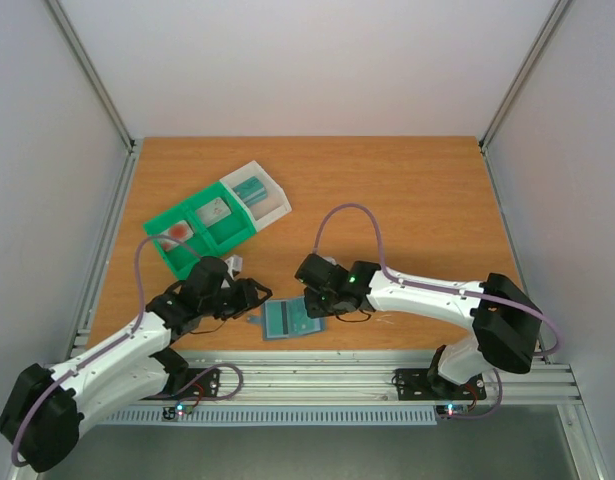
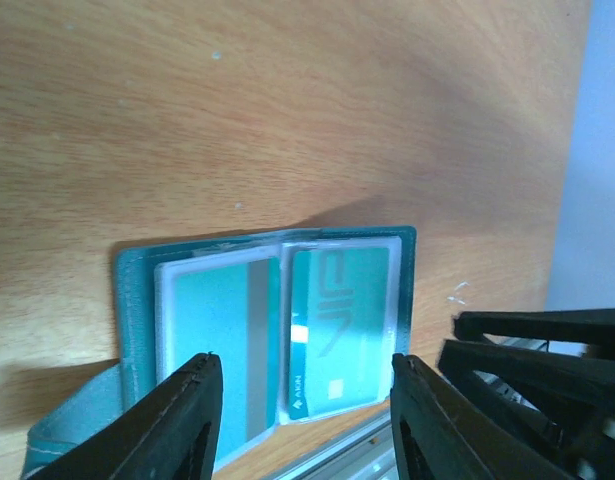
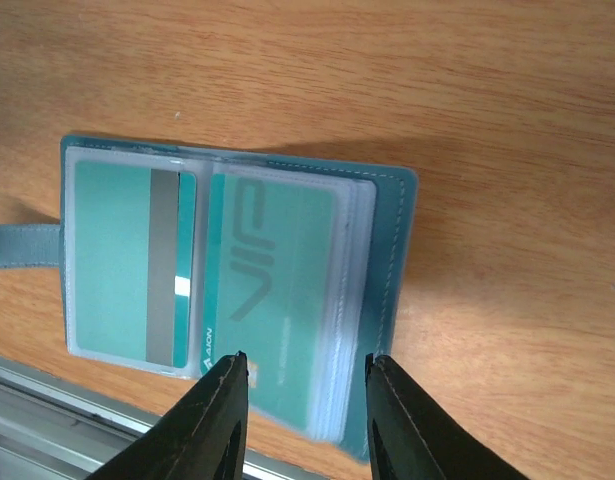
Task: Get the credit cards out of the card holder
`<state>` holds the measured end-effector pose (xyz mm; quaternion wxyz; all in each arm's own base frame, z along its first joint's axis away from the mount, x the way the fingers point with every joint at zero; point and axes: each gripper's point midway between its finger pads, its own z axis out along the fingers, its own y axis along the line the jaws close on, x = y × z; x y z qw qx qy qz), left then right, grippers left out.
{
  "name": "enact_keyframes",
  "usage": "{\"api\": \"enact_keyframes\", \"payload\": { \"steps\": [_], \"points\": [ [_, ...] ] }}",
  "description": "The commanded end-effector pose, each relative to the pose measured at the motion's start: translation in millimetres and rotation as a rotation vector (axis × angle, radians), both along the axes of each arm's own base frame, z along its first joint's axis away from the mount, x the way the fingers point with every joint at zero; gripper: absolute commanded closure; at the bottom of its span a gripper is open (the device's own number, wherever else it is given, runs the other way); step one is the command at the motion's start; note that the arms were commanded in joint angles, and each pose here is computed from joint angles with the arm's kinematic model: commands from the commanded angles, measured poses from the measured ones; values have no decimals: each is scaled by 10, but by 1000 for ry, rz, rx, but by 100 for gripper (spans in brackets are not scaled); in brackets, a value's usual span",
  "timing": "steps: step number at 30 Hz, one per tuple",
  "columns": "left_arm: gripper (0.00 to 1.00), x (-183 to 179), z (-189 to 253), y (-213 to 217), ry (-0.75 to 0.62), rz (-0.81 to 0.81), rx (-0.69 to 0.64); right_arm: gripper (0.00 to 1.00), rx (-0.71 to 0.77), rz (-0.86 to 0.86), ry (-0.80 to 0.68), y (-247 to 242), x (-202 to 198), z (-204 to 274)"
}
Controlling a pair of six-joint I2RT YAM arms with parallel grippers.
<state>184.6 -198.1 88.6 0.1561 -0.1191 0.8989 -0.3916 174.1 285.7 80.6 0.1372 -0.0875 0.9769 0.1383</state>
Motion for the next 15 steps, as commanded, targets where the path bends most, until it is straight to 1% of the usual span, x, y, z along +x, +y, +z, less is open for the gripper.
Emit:
{"api": "enact_keyframes", "payload": {
  "steps": [1, 4, 9, 10, 13, 15],
  "points": [
    [52, 30, 163, -101, -18, -23, -39, 67, 42, -16, 32, 19, 74, -137],
    [53, 40, 133, -150, -15, -31, -54, 70, 78, -7, 77, 65, 48, -212],
    [58, 31, 4, -279, 8, -61, -85, 76, 67, -1, 105, 50, 26, -313],
    [60, 34, -16, -301, 10, -64, -91, 77, 63, -1, 105, 40, 24, -332],
    [70, 51, -55, -379, 5, -78, -104, 81, 33, -8, 109, -14, 18, -426],
    [72, 51, -97, -410, 11, -84, -106, 84, 10, -16, 115, -63, 4, -490]
  ]
}}
